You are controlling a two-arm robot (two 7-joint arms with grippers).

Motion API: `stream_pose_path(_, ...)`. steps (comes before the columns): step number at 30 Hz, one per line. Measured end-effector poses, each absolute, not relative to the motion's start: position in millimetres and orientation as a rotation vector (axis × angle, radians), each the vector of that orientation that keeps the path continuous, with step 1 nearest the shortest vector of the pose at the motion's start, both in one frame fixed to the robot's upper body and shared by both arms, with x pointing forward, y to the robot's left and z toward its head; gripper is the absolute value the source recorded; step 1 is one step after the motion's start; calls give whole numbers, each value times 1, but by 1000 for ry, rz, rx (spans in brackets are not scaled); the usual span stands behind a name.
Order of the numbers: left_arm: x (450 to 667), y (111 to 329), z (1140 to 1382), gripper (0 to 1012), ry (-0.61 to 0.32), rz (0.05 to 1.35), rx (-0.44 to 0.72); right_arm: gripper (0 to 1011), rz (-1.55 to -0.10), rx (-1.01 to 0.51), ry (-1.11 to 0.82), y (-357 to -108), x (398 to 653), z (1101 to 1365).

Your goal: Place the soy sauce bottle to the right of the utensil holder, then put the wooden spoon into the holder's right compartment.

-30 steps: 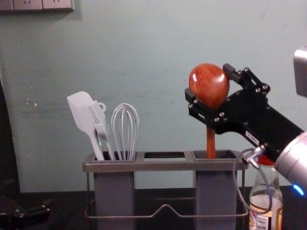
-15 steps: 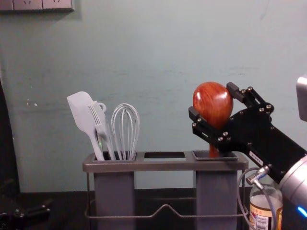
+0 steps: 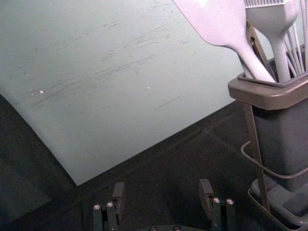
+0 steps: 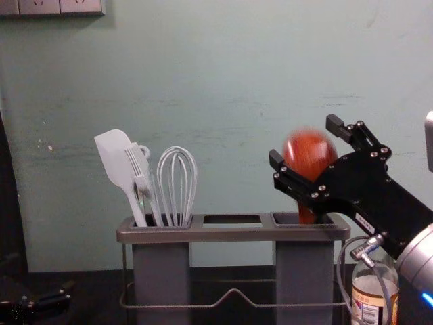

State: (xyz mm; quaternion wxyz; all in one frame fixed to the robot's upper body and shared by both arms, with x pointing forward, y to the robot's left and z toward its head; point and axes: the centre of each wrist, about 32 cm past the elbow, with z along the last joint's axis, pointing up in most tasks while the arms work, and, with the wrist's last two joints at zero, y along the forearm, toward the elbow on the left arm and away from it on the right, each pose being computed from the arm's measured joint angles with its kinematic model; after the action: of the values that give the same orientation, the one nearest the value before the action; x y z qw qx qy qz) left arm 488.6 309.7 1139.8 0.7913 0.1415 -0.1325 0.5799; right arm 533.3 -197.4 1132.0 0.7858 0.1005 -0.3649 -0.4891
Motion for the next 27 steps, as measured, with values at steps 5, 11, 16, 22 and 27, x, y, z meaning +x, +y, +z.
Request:
stream_pose_path(5,489,310,1140,1000,-285,1248,304,1002,-1062,221,-785,-198,533,1130)
stream_pose_path(11,489,310,1140,1000,-285,1248,304,1002,-1066,221,-786,-199,533,1130)
stream_pose_path(16,489,310,1140,1000,-285,1248,304,1003,-1068,225,-791,-199,533,1131)
stream_pose_path(22,489,310,1140,1000,-285,1248,304,1002,-1060,241,-882,-198,532,1155)
stream_pose_path(27,489,310,1140,1000,-285,1248,304,1003,-1051,257,-942,-198,530,1176)
